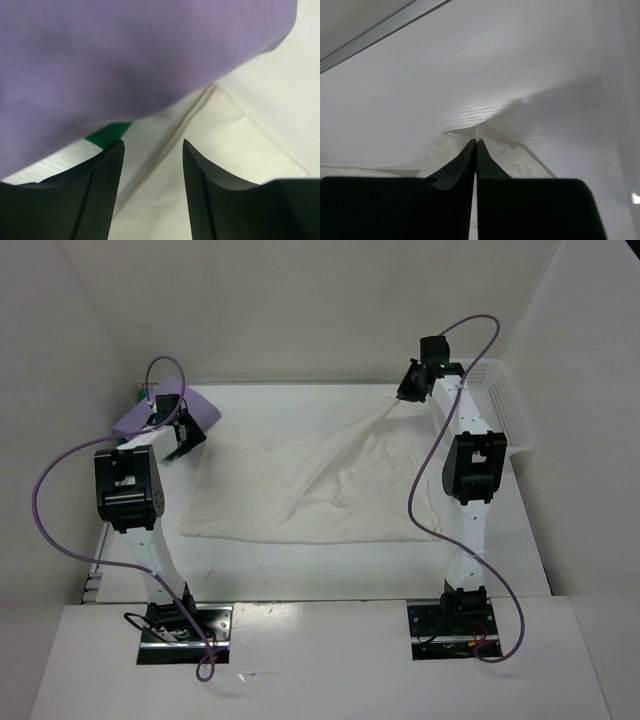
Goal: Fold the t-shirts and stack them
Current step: Grap the side of the flattened tshirt furthest away from the robot with both arms
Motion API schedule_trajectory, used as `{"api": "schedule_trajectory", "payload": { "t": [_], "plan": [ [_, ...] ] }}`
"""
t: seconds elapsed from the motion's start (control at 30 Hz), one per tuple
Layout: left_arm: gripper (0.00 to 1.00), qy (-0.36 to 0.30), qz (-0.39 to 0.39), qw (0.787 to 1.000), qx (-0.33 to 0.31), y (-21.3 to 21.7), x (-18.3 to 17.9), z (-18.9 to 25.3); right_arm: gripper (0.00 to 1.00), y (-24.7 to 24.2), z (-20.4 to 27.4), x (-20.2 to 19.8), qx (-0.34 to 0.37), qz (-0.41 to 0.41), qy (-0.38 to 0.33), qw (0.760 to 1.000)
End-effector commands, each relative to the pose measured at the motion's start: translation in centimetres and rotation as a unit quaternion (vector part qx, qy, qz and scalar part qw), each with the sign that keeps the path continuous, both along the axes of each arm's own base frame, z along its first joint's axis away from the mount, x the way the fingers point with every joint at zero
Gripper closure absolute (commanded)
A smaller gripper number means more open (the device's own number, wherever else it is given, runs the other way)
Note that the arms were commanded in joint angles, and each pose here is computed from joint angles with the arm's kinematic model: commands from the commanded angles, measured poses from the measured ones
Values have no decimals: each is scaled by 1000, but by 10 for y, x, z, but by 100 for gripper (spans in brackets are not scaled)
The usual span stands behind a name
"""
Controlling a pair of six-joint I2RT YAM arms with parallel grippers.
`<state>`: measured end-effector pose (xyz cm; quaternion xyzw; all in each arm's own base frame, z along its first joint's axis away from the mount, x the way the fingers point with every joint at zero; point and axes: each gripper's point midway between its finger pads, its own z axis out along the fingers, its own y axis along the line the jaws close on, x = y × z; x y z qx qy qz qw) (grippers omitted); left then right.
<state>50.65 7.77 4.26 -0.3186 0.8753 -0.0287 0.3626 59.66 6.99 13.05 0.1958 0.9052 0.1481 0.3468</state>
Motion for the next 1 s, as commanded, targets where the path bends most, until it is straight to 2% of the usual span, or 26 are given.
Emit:
{"api": "schedule_trajectory", "payload": {
  "t": [0.0,0.13,0.4,0.43,0.53,0.57,0.63,0.8,0.9,0.97],
  "plan": [
    [42,-56,-4,998,12,0,19,32,96,-14,37,12,-3,-3,-63,998],
    [42,-53,-29,998,-8,-14,33,22,96,-19,28,17,-3,-8,-58,998],
    [39,-74,-71,995,-10,-47,62,18,96,-7,12,18,10,10,-45,999],
    [39,-89,-77,993,-2,-46,75,29,96,-1,10,19,10,15,-45,999],
    [39,-74,-90,993,10,-54,87,16,96,-1,10,19,10,15,-45,999],
    [39,-87,-93,992,16,-53,96,25,96,-1,10,19,10,15,-45,999],
    [39,-80,-98,992,14,-59,101,15,96,4,10,19,10,20,-45,999],
    [51,-63,-94,993,26,-59,102,6,95,4,14,14,10,20,-44,999],
    [51,-54,-83,994,36,-53,98,0,95,4,15,16,10,20,-49,999],
    [46,-53,-78,995,40,-51,95,-1,95,4,11,15,10,20,-44,999]
  ]
}}
